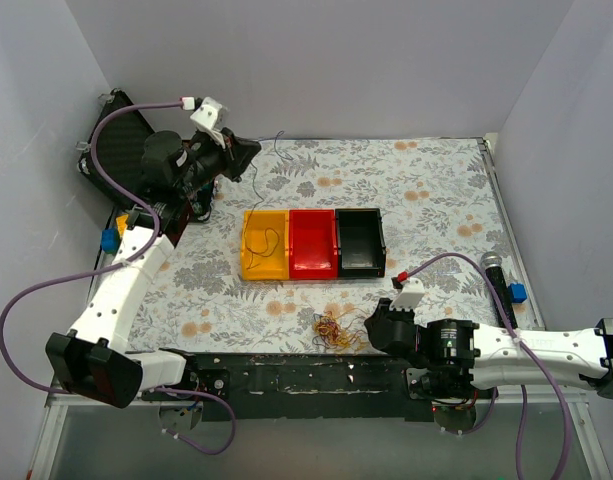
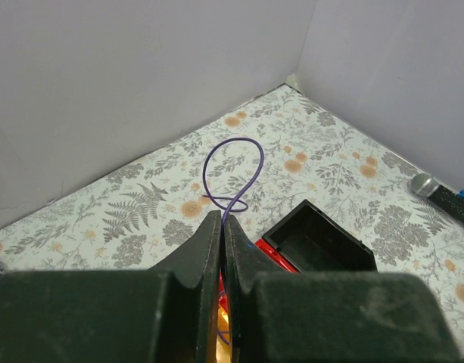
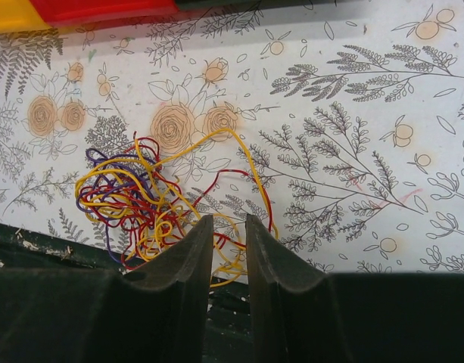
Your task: Untangle the cables
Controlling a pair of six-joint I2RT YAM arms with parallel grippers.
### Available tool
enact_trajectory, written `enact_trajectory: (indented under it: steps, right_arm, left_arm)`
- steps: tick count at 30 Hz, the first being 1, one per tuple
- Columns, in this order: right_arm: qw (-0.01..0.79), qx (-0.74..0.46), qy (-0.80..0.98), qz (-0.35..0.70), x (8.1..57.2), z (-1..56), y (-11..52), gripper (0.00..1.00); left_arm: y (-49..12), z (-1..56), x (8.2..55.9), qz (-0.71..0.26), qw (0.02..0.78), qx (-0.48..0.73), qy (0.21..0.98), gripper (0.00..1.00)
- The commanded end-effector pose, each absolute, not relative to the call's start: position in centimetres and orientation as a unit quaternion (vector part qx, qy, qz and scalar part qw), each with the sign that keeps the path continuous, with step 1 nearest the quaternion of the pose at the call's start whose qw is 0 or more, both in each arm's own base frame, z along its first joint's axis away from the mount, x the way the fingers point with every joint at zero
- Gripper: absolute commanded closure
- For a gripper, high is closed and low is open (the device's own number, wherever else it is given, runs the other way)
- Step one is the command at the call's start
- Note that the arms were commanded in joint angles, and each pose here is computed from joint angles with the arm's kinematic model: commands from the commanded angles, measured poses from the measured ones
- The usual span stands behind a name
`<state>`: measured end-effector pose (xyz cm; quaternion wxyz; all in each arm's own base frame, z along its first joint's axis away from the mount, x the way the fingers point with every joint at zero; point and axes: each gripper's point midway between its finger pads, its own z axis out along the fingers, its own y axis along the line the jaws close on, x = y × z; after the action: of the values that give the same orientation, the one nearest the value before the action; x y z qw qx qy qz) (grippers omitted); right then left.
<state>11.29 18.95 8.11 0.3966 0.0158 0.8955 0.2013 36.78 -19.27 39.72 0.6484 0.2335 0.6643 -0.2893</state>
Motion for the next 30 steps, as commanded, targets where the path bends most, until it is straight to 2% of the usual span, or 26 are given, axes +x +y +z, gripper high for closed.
enact_trajectory:
  steps: [1, 7, 11, 21, 30]
  right_arm:
    - [0.405, 0.025, 0.89, 0.206, 11.6, 8.5, 19.3, 0.69]
    - [0.404, 0.023, 0.891, 0.207, 11.5, 8.3, 19.5, 0.71]
    - [0.4, 0.023, 0.892, 0.208, 11.4, 8.1, 19.7, 0.72]
    - [0.401, 0.022, 0.892, 0.207, 11.4, 7.9, 19.4, 0.73]
    - [0.398, 0.021, 0.893, 0.208, 11.3, 7.6, 19.6, 0.74]
  left_arm:
    - [-18.4, 41.8, 37.5, -0.256, 0.692, 0.225, 0.636, 1.0]
    - [-18.4, 42.5, 40.1, -0.239, 0.706, 0.215, 0.631, 1.0]
    - [-18.8, 41.3, 40.1, -0.252, 0.694, 0.214, 0.639, 1.0]
    - [-17.8, 30.1, 34.7, -0.247, 0.615, 0.251, 0.706, 1.0]
    - [-16.0, 24.7, 33.0, -0.202, 0.58, 0.262, 0.745, 1.0]
